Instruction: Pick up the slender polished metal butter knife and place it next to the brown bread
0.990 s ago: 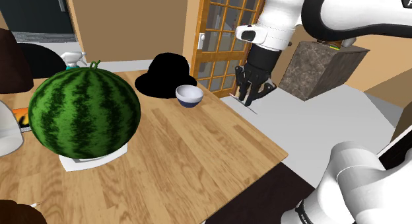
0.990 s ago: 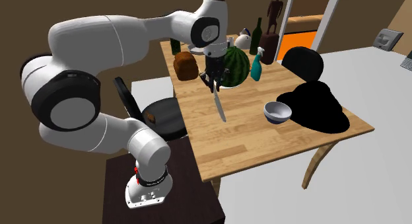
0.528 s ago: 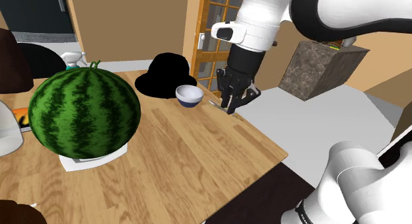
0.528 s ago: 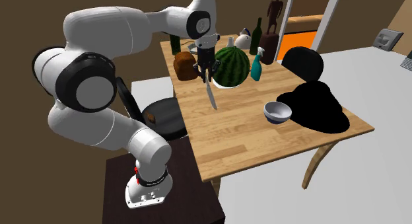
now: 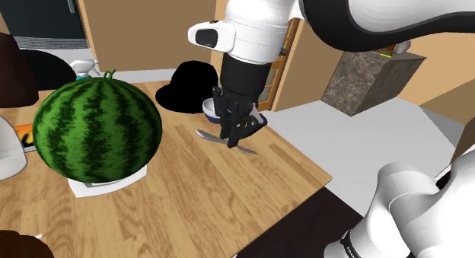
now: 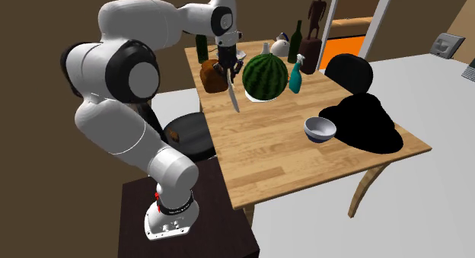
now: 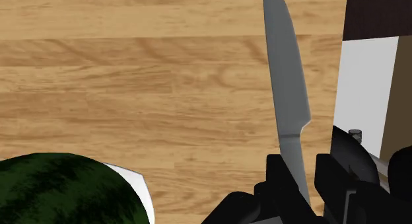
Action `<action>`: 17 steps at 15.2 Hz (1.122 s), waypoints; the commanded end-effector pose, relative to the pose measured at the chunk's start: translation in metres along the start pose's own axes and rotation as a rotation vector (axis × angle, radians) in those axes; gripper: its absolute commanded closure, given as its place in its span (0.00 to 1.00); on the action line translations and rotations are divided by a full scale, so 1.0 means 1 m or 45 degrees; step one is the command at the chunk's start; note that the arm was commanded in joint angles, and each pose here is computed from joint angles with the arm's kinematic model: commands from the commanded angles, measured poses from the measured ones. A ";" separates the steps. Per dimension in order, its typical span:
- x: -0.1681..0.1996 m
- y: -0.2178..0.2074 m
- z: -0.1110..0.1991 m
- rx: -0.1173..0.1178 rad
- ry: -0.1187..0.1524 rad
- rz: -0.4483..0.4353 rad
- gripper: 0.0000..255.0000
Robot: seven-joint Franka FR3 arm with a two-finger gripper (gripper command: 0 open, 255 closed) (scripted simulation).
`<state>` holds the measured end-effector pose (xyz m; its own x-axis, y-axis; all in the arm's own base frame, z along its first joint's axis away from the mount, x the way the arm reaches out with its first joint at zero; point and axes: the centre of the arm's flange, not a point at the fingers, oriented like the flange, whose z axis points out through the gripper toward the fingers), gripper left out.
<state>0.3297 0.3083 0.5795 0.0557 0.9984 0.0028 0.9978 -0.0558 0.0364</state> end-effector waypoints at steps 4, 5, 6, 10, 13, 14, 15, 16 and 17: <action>0.067 -0.006 0.001 0.001 0.001 0.001 1.00; 0.080 -0.007 0.001 0.001 0.001 0.001 1.00; 0.093 -0.009 0.001 0.001 0.001 0.001 1.00; 0.146 -0.013 0.001 0.001 0.001 0.001 1.00; 0.185 -0.017 0.001 0.001 0.001 0.001 1.00; 0.198 -0.018 0.001 0.001 0.001 0.001 1.00; 0.212 -0.020 0.001 0.001 0.001 0.001 1.00; 0.212 -0.020 0.006 0.001 0.001 0.001 1.00; 0.212 -0.020 0.011 0.001 0.001 0.001 1.00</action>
<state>0.3223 0.5179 0.5716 0.0560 0.9984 0.0030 0.9978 -0.0561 0.0352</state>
